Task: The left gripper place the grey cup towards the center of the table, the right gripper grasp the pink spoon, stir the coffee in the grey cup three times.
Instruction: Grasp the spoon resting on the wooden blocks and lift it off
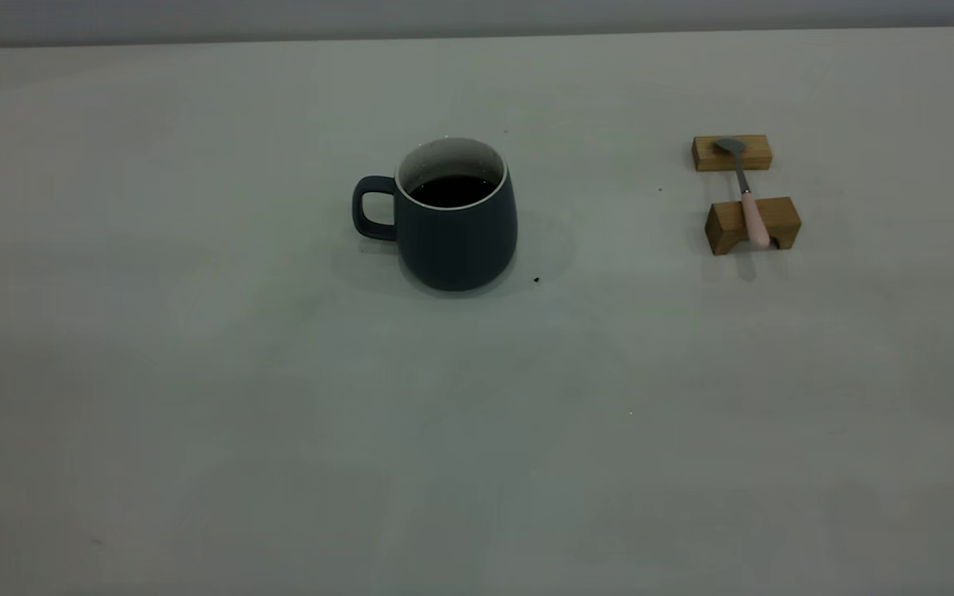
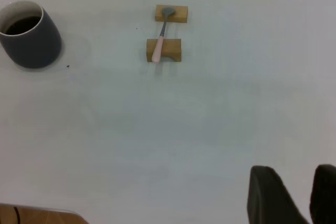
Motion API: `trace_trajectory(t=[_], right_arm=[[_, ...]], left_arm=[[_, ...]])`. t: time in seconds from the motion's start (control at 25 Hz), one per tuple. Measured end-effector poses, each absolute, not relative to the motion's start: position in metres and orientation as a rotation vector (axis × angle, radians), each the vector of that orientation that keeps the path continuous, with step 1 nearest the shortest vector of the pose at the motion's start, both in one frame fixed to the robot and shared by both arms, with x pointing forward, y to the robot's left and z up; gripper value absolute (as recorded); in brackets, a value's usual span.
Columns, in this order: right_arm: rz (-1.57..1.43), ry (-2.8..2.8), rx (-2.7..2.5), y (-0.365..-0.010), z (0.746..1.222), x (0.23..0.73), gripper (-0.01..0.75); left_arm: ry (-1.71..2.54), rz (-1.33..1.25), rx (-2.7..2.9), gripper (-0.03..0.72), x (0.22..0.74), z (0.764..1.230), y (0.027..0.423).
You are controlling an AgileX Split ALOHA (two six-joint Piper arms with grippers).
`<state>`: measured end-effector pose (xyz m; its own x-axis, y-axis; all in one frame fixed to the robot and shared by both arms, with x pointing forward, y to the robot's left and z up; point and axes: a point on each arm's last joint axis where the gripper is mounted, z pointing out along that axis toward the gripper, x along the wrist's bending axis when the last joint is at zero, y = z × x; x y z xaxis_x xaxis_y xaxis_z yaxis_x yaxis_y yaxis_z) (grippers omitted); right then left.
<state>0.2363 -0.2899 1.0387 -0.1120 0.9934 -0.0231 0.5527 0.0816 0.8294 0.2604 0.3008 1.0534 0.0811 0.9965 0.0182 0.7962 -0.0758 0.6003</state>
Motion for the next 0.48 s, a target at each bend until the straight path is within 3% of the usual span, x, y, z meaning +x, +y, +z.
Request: trace_trajectory(t=[0.48], right_arm=[[0.903,1.739,1.535,-0.29,1.039,0.236,0.238]], left_arm=[[1.66,0.809,1.722,0.355,0.222,1.033,0.304]])
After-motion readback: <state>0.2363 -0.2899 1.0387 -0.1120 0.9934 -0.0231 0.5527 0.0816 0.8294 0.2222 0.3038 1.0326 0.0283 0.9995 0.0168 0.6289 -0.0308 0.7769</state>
